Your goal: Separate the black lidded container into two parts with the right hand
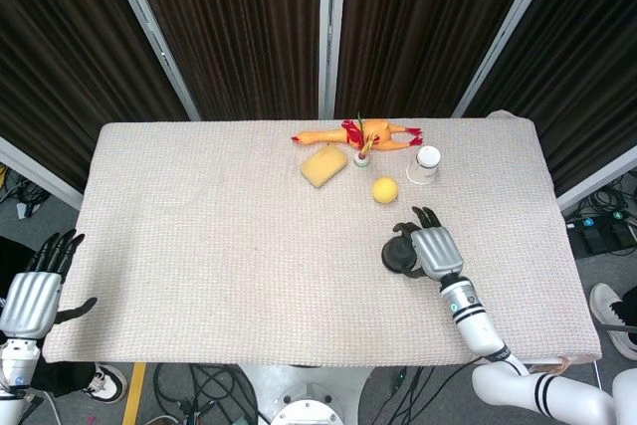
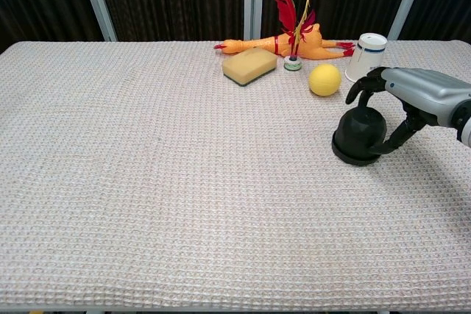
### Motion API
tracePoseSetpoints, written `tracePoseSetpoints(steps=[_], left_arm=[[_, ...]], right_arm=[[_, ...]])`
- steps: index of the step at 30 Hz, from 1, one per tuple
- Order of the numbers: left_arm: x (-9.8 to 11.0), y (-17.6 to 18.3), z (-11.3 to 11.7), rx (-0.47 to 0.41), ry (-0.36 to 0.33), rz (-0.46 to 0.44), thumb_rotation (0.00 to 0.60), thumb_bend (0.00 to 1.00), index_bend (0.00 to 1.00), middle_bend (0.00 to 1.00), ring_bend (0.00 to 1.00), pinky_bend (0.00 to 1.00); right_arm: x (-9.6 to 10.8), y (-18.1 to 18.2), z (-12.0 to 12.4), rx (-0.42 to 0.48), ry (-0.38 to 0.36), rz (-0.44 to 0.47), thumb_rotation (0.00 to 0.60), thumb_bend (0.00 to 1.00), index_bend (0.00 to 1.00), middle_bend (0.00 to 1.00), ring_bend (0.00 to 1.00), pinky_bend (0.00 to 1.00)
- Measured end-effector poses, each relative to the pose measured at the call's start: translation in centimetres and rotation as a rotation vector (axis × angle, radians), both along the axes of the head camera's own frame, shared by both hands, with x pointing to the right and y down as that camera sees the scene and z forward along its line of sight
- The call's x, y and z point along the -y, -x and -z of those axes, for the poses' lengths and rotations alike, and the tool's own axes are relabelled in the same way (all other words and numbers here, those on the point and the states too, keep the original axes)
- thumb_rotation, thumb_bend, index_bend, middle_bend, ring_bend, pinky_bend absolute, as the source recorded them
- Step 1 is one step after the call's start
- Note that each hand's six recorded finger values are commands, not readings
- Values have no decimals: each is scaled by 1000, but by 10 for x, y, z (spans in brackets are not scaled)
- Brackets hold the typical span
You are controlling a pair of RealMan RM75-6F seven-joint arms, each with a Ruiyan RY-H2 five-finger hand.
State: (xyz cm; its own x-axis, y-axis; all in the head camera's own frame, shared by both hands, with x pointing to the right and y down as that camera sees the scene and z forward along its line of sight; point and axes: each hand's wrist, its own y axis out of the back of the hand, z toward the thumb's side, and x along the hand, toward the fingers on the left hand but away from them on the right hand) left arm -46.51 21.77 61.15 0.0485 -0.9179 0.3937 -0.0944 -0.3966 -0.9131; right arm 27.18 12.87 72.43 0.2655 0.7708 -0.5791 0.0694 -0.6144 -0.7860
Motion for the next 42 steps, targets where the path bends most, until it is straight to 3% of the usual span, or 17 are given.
tracePoseSetpoints(steps=[4,19,28,34,42], left_arm=[[0,0,1,0,-2,1,600,132,51,32,0,194],[0,-2,2,-1,-3,-8,600,132,51,32,0,194],[1,-3,4,-1,-8,-9,600,131,51,32,0,194],[2,-3,3,0,-6,-12,600,132,52,32,0,194],[2,-4,2,7,-1,-14,600,131,52,32,0,194]], right_arm=[[1,1,1,9,-9,-4,600,57,387,420,47,0],[14,1,29,78,-91,-36,600,71,398,437,61,0],[19,-50,52,36,-159,-133,600,72,398,440,60,0],[13,-85,45,-22,-141,-185,600,71,398,440,60,0],[-2,-94,20,-45,-76,-201,600,63,399,419,60,0]])
